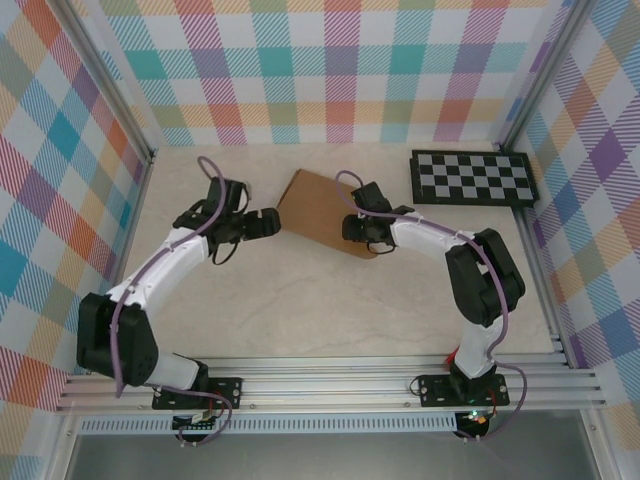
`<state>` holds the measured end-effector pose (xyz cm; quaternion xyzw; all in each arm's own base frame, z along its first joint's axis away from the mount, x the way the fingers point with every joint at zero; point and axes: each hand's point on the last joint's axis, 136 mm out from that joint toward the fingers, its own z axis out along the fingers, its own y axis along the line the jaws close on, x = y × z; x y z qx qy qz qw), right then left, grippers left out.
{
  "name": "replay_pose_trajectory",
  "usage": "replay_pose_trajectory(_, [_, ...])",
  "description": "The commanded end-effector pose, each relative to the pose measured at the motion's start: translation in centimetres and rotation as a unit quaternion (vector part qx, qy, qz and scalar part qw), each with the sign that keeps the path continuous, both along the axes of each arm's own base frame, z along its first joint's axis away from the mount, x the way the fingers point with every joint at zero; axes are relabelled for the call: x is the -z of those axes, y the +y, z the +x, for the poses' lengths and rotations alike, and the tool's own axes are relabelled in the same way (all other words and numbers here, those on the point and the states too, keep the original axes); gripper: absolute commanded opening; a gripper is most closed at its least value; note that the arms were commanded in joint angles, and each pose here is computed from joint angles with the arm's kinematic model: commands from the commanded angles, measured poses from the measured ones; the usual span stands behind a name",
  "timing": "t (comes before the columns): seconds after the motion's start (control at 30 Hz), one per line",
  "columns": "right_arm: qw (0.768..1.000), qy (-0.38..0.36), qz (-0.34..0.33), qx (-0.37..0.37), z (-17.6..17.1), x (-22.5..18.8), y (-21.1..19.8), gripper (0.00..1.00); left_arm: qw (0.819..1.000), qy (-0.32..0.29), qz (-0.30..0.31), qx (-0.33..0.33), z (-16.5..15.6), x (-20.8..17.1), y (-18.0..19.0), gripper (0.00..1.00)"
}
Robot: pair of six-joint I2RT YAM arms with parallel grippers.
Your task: Fold the paper box
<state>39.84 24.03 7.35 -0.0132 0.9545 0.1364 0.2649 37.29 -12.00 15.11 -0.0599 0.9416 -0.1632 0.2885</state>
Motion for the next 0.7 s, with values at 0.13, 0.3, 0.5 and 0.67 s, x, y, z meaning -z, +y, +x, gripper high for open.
replay_pose_trajectory(0.13, [0.997, 0.052, -0.054, -0.031, -1.8, 1.9, -1.0, 0.43, 0.988, -0.096, -0.063, 0.099, 6.9, -0.8, -2.1, 1.00])
replay_pose_trajectory(0.3, [0.995, 0.056, -0.066, -0.049, -0.7, 2.0, -1.4, 0.43, 0.978, -0.074, -0.013, 0.195, 9.1, 2.2, -3.2, 0.90])
replay_pose_trajectory(0.5, [0.995, 0.063, -0.063, -0.053, 0.1, 2.3, -2.1, 0.43, 0.960, -0.090, -0.009, 0.265, 9.8, 4.1, -4.5, 0.85])
replay_pose_trajectory(0.67, [0.995, 0.068, -0.058, -0.050, 0.2, 2.3, -2.6, 0.43, 0.966, -0.020, 0.001, 0.256, 8.9, 5.8, -4.7, 0.78])
